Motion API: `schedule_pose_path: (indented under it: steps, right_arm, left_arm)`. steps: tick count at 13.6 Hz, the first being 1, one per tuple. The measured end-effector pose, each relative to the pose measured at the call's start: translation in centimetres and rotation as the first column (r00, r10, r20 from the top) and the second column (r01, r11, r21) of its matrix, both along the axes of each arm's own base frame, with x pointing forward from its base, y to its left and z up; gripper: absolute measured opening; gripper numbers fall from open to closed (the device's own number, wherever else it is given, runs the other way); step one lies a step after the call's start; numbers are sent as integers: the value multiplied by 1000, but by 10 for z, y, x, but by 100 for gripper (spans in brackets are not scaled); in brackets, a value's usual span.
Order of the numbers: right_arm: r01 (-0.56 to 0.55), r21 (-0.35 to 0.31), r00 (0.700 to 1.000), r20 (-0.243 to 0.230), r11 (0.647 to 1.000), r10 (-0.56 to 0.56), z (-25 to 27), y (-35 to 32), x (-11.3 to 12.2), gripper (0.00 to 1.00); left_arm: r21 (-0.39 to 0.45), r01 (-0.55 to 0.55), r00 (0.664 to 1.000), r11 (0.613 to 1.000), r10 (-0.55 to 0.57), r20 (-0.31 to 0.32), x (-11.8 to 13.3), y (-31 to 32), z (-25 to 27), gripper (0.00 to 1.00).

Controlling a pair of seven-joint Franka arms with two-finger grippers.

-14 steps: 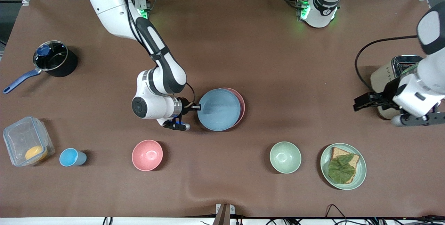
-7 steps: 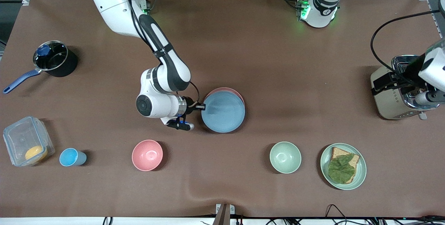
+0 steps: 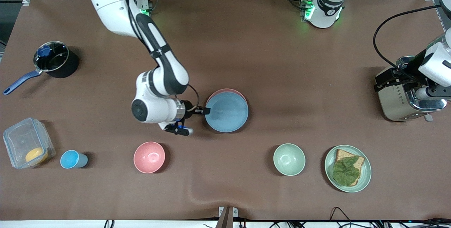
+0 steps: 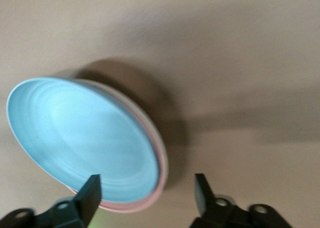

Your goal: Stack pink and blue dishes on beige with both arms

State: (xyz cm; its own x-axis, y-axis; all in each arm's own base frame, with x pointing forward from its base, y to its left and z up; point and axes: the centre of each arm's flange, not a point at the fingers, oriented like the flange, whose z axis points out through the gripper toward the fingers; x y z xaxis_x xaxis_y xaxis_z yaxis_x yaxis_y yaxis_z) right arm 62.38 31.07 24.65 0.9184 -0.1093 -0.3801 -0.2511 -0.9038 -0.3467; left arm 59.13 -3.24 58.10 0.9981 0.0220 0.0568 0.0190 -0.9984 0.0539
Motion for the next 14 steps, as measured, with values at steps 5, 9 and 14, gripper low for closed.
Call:
schedule_pose_path:
  steps: [5,9,14]
  right_arm:
    - [-20,-121,997,-71,992,11,50,-148,44,100]
    - [-27,-200,1000,-11,980,25,74,-242,57,100]
    - [-69,-237,996,30,969,78,91,-345,57,100]
  left_arm:
    - [2,-11,1000,1000,11,2,1,9,0,100]
    - [3,-6,1000,1000,6,-19,-3,11,4,100]
    - [3,3,998,1000,-3,-58,-9,7,7,100]
